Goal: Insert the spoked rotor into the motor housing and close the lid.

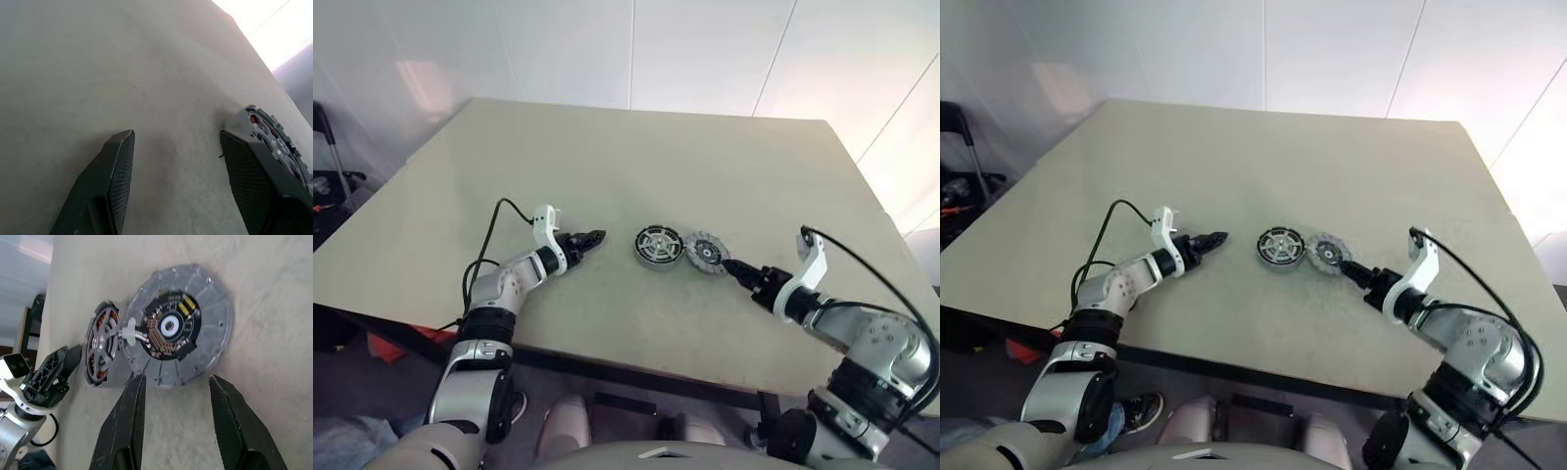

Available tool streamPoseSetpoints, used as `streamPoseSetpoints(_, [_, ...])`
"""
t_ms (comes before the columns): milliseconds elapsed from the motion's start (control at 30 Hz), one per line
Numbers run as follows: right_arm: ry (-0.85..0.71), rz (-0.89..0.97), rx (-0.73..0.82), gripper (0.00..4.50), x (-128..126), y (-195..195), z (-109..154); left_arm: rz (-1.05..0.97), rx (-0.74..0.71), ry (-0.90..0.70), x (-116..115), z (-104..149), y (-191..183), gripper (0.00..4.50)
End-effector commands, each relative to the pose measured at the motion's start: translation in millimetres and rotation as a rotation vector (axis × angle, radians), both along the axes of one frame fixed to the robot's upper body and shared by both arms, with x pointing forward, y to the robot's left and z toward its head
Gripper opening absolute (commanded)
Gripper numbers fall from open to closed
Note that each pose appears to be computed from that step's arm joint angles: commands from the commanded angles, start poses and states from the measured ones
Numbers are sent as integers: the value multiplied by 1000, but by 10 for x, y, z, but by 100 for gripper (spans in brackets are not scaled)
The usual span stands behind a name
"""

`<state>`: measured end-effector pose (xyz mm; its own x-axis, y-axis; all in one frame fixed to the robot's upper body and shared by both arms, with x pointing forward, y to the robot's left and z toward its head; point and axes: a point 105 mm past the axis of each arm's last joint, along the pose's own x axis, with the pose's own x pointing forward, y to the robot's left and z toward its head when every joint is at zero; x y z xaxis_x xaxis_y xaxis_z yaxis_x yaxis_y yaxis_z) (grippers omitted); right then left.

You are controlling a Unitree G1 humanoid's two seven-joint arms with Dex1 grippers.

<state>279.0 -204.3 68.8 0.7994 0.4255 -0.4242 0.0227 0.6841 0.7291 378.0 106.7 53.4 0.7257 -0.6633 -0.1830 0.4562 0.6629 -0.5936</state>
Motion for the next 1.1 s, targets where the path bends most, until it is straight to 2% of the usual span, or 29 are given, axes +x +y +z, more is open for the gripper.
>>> streamPoseSetpoints(33, [-85,20,15,263,-22,87,194,-9,5,-30,24,84,24,294])
streamPoseSetpoints(233, [-25,-14,61,447,3,238,114,-9,10,-24,-2,59,26,294])
streamPoseSetpoints(433, [31,-26,68,447,9,295,28,-2,14,-24,6,73,60,294])
streamPoseSetpoints(633, [7,-62,117,447,227,310,90,1,18,-22,8,60,54,294])
streamPoseSetpoints(733, [2,-65,83,447,336,326,74,0,20,-21,10,51,41,294])
streamPoseSetpoints(1000, [-87,-8,13,447,506,410,157,3,23,-26,22,63,53,294])
streamPoseSetpoints(1100, [-157,15,15,447,560,461,271,3,22,-26,22,63,53,294])
